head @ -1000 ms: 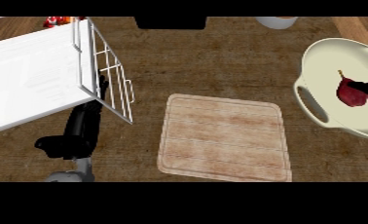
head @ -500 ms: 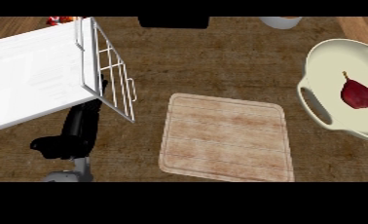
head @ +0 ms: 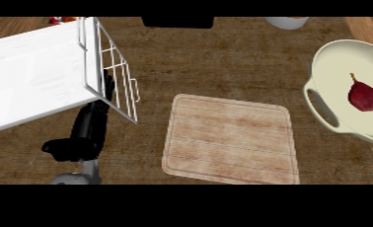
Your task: Pick the pear from the cutting board and place it in the pot
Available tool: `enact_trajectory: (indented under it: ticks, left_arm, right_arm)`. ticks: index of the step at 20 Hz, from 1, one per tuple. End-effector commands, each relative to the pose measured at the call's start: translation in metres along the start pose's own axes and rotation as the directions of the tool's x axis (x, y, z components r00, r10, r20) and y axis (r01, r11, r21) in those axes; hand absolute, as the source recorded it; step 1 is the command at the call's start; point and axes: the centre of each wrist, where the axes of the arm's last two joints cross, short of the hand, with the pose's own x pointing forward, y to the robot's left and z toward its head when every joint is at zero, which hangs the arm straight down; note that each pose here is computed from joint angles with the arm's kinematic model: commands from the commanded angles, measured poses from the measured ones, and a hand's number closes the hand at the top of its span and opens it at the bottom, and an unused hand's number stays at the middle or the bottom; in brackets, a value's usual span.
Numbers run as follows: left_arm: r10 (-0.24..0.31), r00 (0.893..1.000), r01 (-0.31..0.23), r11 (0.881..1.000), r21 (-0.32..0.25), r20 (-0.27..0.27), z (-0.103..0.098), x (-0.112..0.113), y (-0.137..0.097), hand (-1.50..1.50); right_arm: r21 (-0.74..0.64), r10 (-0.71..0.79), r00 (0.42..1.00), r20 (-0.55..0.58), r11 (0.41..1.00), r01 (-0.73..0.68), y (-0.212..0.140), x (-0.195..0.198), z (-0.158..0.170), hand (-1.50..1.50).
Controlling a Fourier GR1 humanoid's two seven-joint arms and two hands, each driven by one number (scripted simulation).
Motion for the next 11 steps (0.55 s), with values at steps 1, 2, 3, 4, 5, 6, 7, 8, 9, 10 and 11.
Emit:
enact_trajectory:
  ticks: [1,2,3,4,5,6,7,8,9,10,11]
  left_arm:
    - [-0.008,1.000,0.008,1.000,0.011,0.014,-0.008,0.010,0.000,0.00]
    - [-0.001,1.000,0.001,1.000,0.008,-0.001,-0.005,-0.002,0.011,0.00]
    - [0.007,1.000,-0.007,1.000,-0.006,0.008,-0.006,-0.006,-0.002,0.00]
    - [-0.005,1.000,0.005,1.000,0.020,-0.010,0.001,-0.003,0.005,0.00]
    - [0.002,1.000,-0.002,1.000,-0.012,-0.009,0.001,-0.002,0.004,0.00]
    - [-0.006,1.000,0.006,1.000,-0.004,0.011,0.004,0.000,0.009,0.00]
    - [0.002,1.000,-0.002,1.000,0.004,0.014,0.000,0.002,0.002,0.00]
    - [0.002,1.000,-0.002,1.000,0.003,0.006,-0.002,0.005,0.010,0.00]
    - [0.006,1.000,-0.006,1.000,-0.008,0.008,-0.004,0.001,0.010,0.00]
    - [0.007,1.000,-0.007,1.000,-0.003,-0.005,-0.003,0.000,0.003,0.00]
    - [0.008,1.000,-0.008,1.000,-0.008,0.000,-0.001,0.002,-0.001,0.00]
  right_arm:
    - [-0.019,-0.010,1.000,0.009,1.000,0.011,-0.034,0.000,0.015,-1.50]
    - [-0.028,0.018,1.000,-0.010,0.999,-0.019,-0.023,-0.006,0.015,-1.50]
    - [-0.057,-0.012,1.000,0.008,0.998,0.012,-0.031,0.006,0.007,-1.50]
    - [-0.078,-0.024,0.999,0.026,0.997,0.026,-0.034,0.004,0.010,-1.50]
    - [-0.097,-0.047,0.999,-0.001,0.994,0.046,-0.035,-0.001,0.016,-1.50]
    - [-0.123,-0.060,0.998,-0.002,0.991,0.059,-0.039,0.001,0.016,-1.50]
    - [-0.134,-0.043,0.999,0.013,0.990,0.045,-0.045,-0.001,0.021,-1.50]
    - [-0.144,-0.047,0.999,0.007,0.988,0.047,-0.045,-0.005,0.025,-1.50]
    - [-0.160,-0.052,0.998,0.019,0.986,0.054,-0.048,0.001,0.020,-1.50]
    - [-0.169,-0.067,0.998,-0.004,0.984,0.065,-0.045,0.001,0.019,-1.50]
    - [-0.199,-0.054,0.999,-0.005,0.979,0.052,-0.056,0.013,0.013,-1.50]
